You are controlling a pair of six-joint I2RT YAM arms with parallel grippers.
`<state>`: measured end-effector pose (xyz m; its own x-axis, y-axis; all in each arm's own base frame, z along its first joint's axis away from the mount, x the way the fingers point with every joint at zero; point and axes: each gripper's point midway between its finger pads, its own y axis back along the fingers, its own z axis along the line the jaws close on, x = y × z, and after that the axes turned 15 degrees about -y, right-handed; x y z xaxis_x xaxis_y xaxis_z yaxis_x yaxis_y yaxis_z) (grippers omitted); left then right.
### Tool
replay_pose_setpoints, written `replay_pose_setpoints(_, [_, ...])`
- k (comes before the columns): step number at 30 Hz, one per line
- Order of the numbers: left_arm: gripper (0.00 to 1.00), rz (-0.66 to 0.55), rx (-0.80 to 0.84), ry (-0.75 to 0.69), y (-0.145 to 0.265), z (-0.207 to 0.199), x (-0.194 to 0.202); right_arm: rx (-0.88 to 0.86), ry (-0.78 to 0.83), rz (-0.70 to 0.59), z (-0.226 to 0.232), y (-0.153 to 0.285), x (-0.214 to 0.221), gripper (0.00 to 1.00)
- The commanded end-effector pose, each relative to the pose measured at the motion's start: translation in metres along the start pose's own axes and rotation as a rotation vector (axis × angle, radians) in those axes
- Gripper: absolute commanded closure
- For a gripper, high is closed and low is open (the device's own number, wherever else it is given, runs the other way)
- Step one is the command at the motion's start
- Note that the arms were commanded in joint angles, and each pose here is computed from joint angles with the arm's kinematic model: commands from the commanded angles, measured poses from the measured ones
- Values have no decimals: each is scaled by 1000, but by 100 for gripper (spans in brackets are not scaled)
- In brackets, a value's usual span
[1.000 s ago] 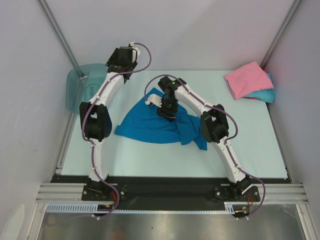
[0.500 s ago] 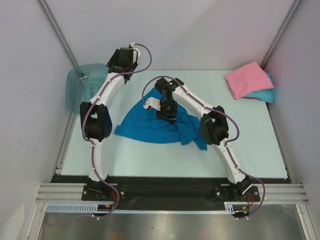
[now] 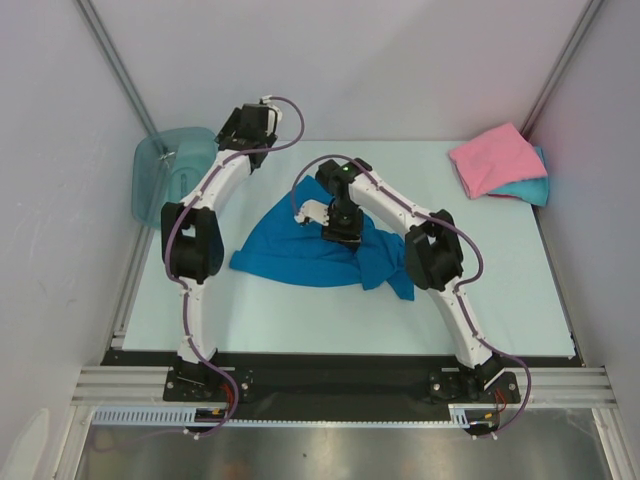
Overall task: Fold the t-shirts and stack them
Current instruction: Flatten the tshirt out
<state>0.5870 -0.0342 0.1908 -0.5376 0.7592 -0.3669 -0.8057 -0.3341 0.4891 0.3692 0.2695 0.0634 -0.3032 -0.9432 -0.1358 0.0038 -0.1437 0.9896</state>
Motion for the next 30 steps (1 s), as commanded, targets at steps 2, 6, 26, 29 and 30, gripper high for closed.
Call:
replay_pose_setpoints(2, [14, -90, -77, 81, 29, 39, -22, 0, -20, 1, 6, 20, 6, 45])
replay_pose_setpoints(6, [14, -93, -82, 86, 29, 41, -23, 11, -7, -17, 6, 22, -1, 46])
replay_pose_setpoints(26, [14, -94, -76, 82, 27, 39, -24, -57, -26, 2, 28, 9, -3, 53])
replay_pose_setpoints(29, [14, -92, -72, 82, 28, 37, -22, -56, -43, 6, 24, 5, 2, 55])
replay_pose_setpoints(30, [14, -89, -71, 84, 27, 36, -22, -58, -50, 11, 23, 3, 4, 55])
